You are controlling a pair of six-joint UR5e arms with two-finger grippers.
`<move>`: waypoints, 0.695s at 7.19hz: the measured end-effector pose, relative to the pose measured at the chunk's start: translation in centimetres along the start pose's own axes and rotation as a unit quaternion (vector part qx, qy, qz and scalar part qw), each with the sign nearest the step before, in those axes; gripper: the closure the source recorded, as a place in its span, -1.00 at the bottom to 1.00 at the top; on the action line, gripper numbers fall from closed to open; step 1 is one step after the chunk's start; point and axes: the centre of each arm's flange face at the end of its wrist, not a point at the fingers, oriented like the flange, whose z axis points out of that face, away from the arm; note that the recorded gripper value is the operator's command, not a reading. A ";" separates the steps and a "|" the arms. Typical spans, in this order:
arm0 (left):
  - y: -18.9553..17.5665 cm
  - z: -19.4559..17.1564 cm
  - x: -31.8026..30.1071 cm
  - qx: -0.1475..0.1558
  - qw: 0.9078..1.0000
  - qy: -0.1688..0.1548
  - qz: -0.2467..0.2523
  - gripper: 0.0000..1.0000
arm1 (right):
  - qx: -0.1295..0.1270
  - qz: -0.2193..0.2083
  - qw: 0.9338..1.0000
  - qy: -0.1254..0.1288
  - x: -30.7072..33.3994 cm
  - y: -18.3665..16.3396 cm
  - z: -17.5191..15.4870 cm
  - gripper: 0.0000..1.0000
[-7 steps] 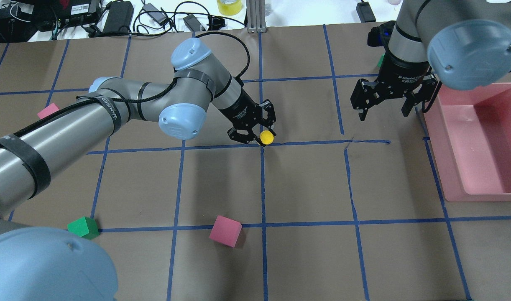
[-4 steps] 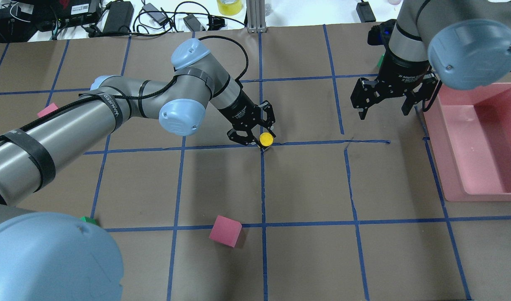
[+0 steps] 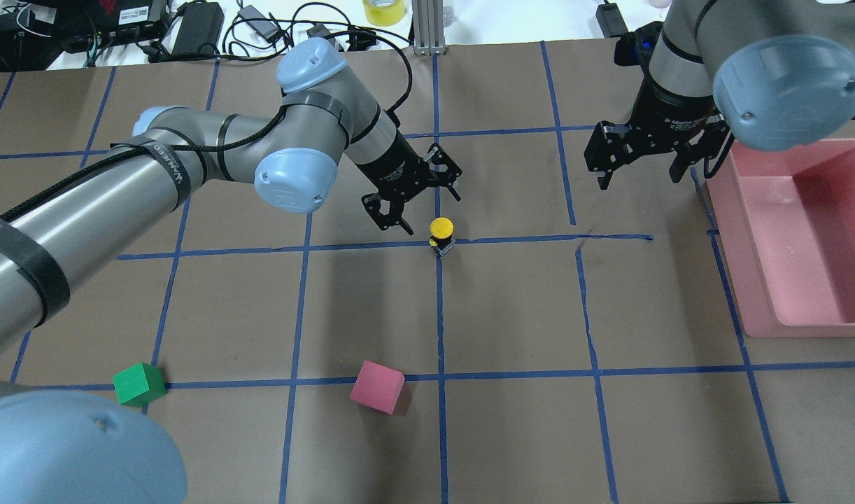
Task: Align button upright
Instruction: 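Open the left gripper and raise it away from the button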
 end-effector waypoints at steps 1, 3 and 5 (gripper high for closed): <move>1.5 -3.4 0.1 0.016 0.999 -0.032 0.013 -1.00 | 0.005 0.001 1.000 0.003 0.0 0.0 -0.4 -1.00; 6.1 -10.5 -1.2 0.041 0.993 -0.099 0.056 -1.00 | 0.019 0.002 1.000 0.007 0.0 -0.2 -1.9 -1.00; 10.4 -16.3 -3.7 0.068 0.975 -0.163 0.137 -1.00 | 0.031 0.005 0.999 0.007 0.2 -0.7 -3.2 -1.00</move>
